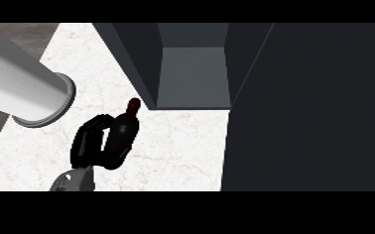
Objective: Pick up the wine, place it into the cabinet and close the cabinet
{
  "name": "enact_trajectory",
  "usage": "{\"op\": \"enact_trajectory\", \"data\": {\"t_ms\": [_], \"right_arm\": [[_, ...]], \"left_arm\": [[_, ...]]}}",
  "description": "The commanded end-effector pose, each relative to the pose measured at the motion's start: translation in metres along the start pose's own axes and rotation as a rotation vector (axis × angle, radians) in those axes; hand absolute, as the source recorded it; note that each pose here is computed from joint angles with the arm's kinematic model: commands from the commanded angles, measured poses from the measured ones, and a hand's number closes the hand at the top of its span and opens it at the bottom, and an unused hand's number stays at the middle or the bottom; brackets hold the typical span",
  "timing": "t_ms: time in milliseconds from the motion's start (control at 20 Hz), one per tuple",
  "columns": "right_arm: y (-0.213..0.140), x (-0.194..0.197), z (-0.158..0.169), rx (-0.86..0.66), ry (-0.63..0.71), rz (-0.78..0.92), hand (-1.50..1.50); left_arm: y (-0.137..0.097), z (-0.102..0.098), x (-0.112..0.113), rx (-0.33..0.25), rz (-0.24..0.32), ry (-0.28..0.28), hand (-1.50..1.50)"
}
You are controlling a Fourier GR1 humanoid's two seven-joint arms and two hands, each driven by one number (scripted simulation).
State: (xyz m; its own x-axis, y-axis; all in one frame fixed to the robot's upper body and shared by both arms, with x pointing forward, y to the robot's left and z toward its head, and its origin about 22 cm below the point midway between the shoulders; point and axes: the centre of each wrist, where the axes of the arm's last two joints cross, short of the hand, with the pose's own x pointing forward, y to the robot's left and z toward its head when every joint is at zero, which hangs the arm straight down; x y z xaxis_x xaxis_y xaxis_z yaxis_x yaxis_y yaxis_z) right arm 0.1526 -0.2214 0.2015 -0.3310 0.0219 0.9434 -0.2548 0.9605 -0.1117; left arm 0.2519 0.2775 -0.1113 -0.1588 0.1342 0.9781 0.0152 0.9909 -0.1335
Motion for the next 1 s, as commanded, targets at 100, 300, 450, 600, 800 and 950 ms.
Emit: {"op": "enact_trajectory", "data": {"t_ms": [100, 300, 450, 600, 800, 950], "right_arm": [[-0.007, 0.023, 0.021, 0.027, -0.049, -0.022, -1.50], [0.002, 0.028, 0.016, 0.047, -0.047, -0.033, -1.50], [0.004, 0.006, 0.005, 0.014, -0.053, -0.049, -1.50], [0.001, 0.025, 0.021, 0.033, -0.048, -0.049, -1.50], [0.004, 0.021, 0.017, 0.032, -0.045, -0.038, -1.50], [-0.003, 0.012, 0.018, 0.045, -0.042, -0.033, -1.50]], "left_arm": [[0.032, 0.025, 0.016, 0.004, -0.046, -0.003, 1.50], [0.044, 0.021, 0.036, 0.001, -0.069, -0.104, 1.50], [0.030, 0.030, 0.040, 0.034, -0.095, -0.154, 1.50], [0.017, 0.020, 0.059, 0.030, -0.106, -0.238, 1.50], [-0.006, 0.023, 0.075, -0.038, 0.019, -0.225, 1.50], [-0.011, 0.020, 0.108, -0.057, 0.034, -0.201, 1.50]]}}
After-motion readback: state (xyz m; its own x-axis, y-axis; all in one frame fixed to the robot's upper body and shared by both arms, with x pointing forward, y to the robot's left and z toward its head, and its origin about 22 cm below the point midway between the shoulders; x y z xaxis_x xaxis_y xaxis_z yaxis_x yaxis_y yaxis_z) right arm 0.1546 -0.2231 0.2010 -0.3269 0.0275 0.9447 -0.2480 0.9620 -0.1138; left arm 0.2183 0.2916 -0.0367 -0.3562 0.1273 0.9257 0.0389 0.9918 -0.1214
